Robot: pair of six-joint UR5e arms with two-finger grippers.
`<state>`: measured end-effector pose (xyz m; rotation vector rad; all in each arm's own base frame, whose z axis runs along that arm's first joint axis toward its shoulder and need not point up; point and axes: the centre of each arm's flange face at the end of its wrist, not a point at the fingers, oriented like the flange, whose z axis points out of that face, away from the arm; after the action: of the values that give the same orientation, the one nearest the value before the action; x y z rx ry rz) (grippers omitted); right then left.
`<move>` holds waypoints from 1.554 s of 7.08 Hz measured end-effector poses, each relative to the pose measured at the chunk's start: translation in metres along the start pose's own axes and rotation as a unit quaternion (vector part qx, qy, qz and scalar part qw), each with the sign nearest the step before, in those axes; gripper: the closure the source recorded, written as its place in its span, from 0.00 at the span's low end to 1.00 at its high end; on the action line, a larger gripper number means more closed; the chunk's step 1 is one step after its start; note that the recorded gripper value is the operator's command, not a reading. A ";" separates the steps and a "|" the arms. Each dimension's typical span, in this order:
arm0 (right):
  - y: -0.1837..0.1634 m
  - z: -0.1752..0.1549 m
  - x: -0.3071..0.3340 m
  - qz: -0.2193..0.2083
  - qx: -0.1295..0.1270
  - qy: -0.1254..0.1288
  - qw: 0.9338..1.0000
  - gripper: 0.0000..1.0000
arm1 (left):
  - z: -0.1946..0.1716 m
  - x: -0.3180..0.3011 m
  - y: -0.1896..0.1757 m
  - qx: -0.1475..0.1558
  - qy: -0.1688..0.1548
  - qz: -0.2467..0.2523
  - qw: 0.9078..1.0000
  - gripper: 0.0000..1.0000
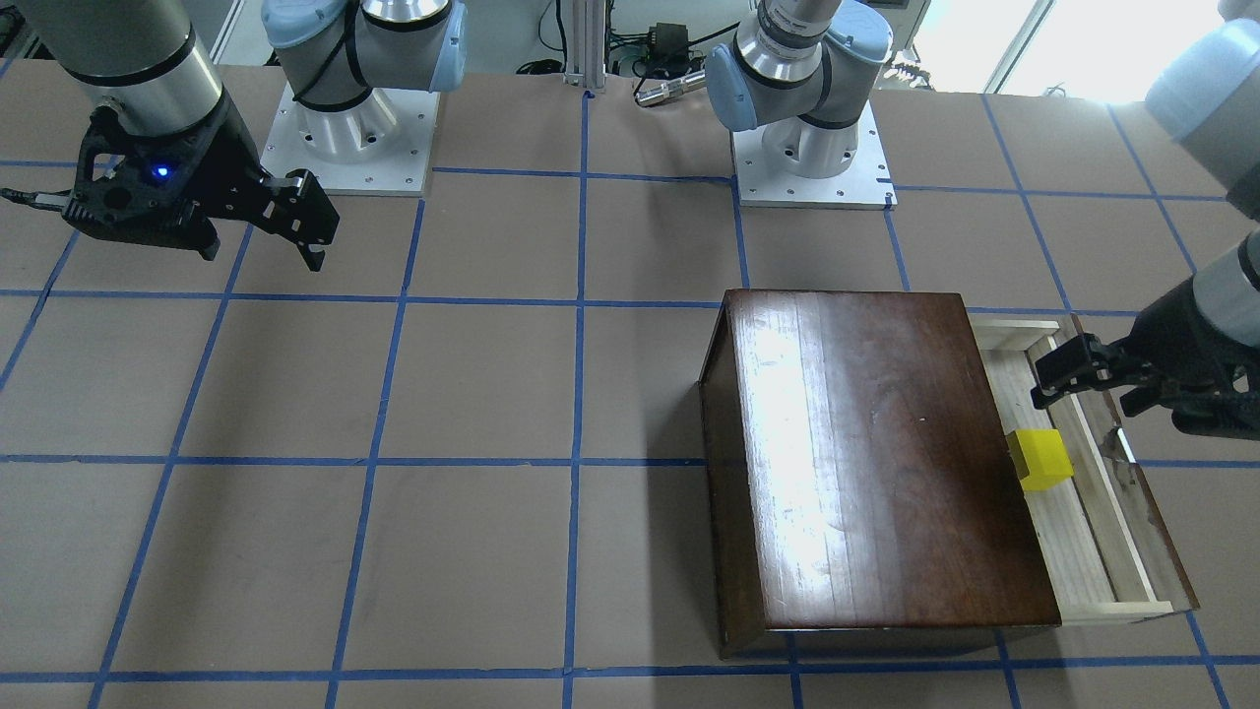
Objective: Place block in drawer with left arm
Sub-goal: 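Raise the left gripper up and away from the drawer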
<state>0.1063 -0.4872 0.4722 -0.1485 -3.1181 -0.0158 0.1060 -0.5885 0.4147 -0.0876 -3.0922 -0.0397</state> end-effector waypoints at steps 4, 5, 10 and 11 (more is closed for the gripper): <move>0.000 0.000 0.000 0.000 0.000 0.000 1.000 0.00 | -0.077 0.041 0.063 0.006 -0.004 0.005 1.000 0.00; 0.000 0.000 0.000 0.000 0.000 0.000 1.000 0.00 | -0.089 0.057 0.077 0.007 -0.005 0.010 1.000 0.00; 0.000 0.000 0.000 0.000 -0.001 0.000 1.000 0.00 | -0.104 0.171 0.095 0.000 -0.029 -0.012 0.999 0.00; 0.000 0.000 0.000 0.000 0.000 0.000 1.000 0.00 | -0.100 0.193 0.093 0.001 -0.037 -0.022 0.999 0.00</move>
<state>0.1063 -0.4871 0.4719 -0.1485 -3.1181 -0.0169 -0.0761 -0.4874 0.5262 -0.0221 -3.1680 -0.0369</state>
